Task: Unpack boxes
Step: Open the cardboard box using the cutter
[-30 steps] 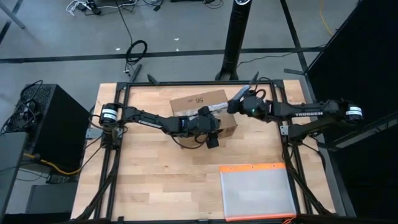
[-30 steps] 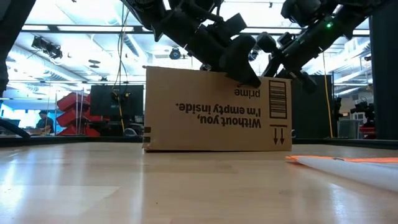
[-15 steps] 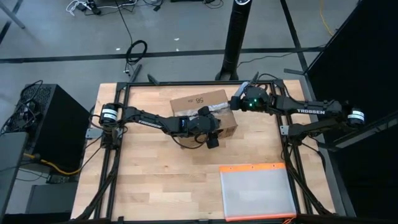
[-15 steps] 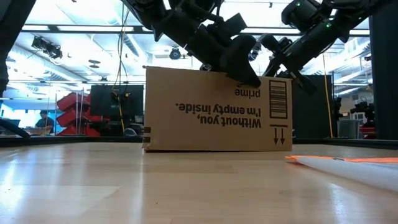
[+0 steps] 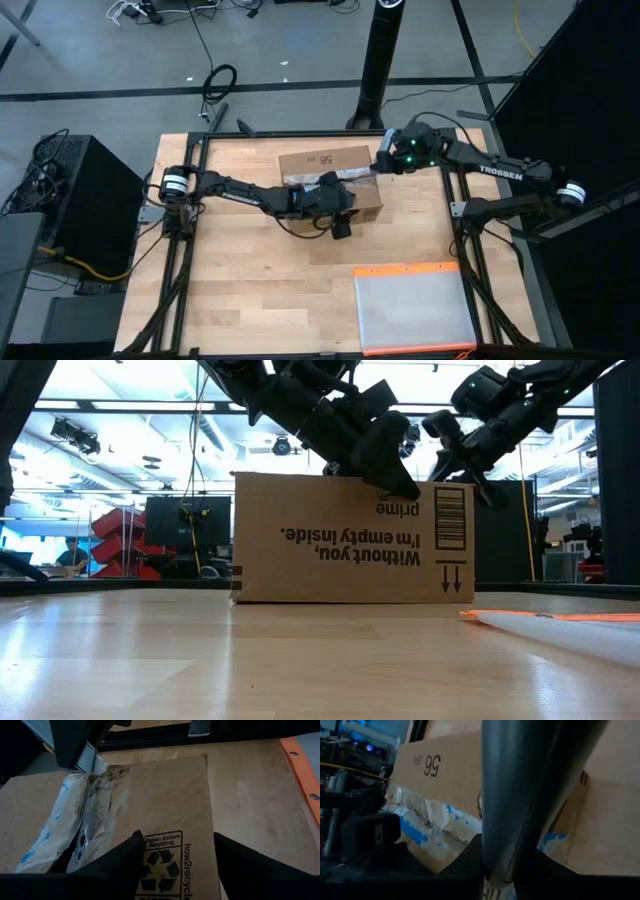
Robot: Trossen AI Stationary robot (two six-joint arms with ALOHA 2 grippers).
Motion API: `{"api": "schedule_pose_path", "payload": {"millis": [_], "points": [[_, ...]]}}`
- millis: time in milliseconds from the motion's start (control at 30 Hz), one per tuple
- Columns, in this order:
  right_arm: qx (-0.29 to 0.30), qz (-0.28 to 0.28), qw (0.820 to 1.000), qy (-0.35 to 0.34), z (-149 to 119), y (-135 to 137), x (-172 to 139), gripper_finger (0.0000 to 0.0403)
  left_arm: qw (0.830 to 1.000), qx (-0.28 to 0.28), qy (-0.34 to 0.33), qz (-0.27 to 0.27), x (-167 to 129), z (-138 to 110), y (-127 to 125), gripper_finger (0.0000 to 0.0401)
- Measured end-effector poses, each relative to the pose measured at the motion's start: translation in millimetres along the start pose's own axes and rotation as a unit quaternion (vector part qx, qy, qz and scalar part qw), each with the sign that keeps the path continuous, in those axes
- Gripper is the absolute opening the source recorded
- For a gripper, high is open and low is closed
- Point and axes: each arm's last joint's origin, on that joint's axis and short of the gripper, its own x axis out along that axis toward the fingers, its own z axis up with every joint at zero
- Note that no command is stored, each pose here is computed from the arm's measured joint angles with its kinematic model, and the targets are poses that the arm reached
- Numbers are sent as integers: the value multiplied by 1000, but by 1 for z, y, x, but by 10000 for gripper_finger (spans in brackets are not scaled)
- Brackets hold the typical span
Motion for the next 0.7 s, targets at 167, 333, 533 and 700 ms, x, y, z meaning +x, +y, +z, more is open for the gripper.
{"api": "schedule_pose_path", "payload": {"millis": [167, 333, 533, 700], "points": [[44, 3, 999, -12, 8, -5, -2, 41, 1000, -6, 3, 9, 0, -1, 1, 213], [79, 2, 996, -34, 15, -9, -3, 41, 1000, -14, 7, 23, 1, -2, 4, 213], [122, 3, 991, -61, 24, -14, -5, 41, 999, -25, 11, 40, 2, -3, 6, 213], [95, -7, 991, -95, 25, -11, -4, 41, 998, -38, 5, 41, 0, -1, 5, 213]]}}
